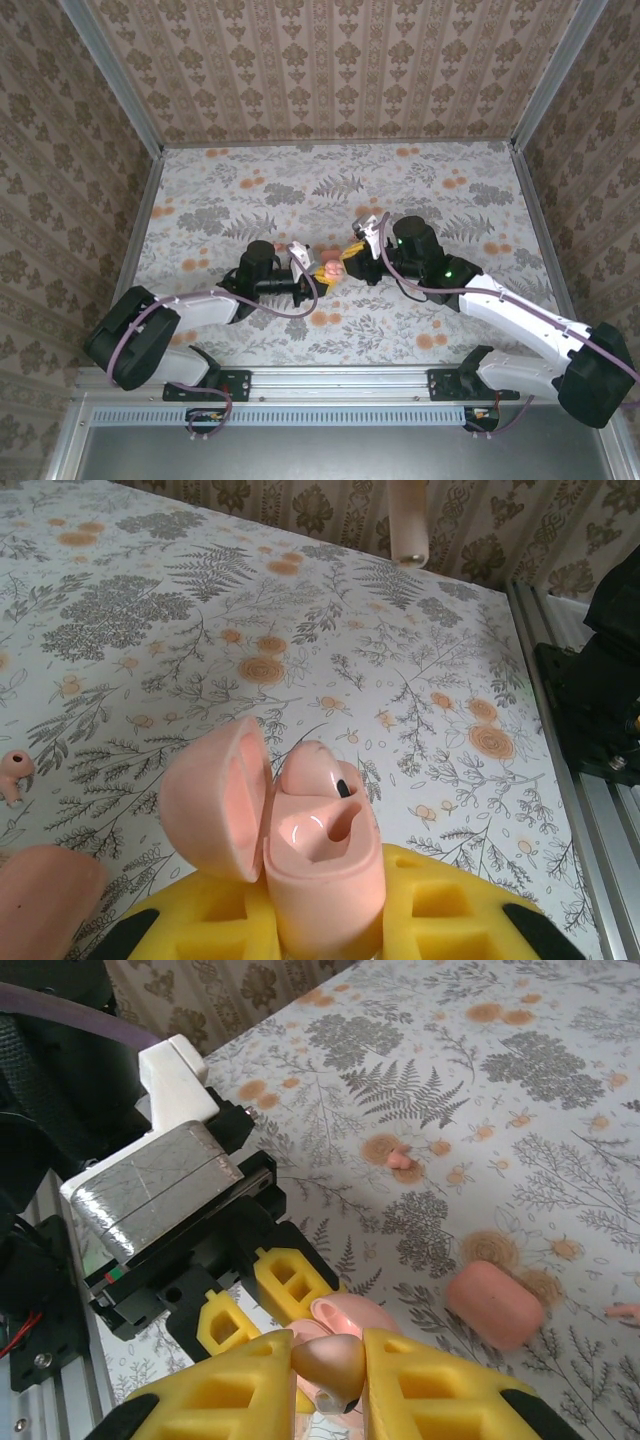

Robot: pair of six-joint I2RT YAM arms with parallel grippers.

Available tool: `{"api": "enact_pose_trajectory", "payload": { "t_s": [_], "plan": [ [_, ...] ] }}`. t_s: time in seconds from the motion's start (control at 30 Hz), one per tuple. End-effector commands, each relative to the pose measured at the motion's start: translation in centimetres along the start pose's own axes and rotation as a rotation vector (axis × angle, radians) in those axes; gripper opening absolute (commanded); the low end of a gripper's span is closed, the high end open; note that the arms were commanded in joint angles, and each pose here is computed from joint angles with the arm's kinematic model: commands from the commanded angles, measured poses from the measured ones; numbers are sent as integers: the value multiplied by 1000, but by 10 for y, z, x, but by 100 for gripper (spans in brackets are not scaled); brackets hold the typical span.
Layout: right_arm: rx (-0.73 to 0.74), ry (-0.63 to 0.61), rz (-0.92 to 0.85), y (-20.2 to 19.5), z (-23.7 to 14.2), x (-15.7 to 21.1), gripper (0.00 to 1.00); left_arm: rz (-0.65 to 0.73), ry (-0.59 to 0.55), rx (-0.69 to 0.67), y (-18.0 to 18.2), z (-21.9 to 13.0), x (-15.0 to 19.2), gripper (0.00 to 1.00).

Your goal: Insert the wireless bluetooth earbuds into the charging case

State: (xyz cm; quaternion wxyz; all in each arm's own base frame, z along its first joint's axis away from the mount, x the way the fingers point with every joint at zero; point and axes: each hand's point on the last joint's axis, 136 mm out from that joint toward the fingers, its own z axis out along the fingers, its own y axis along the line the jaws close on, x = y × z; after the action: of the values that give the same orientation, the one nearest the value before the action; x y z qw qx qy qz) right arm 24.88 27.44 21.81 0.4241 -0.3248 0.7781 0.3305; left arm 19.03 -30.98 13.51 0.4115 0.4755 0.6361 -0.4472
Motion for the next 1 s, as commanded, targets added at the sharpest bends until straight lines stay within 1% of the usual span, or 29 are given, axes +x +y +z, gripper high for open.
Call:
{"api": "enact_pose_trajectory", "payload": {
  "t_s": [0.0, 0.2, 0.5, 0.8, 0.97],
  "plan": [
    [-56, -17, -12, 8, 5, -4, 21, 38, -48, -2, -2, 0, -22, 15],
    [-60, -13, 5, 8, 14, -4, 21, 36, -69, -20, -2, -2, -24, 15],
    [-70, 26, 15, 8, 29, 2, 20, 44, -79, -43, -1, -5, -27, 15],
    [-81, 14, 14, 12, 31, 0, 20, 45, -82, -67, 2, -6, -28, 15],
    [-74, 34, 19, 10, 33, 6, 20, 47, -89, -72, 3, -6, -31, 15]
  ]
}}
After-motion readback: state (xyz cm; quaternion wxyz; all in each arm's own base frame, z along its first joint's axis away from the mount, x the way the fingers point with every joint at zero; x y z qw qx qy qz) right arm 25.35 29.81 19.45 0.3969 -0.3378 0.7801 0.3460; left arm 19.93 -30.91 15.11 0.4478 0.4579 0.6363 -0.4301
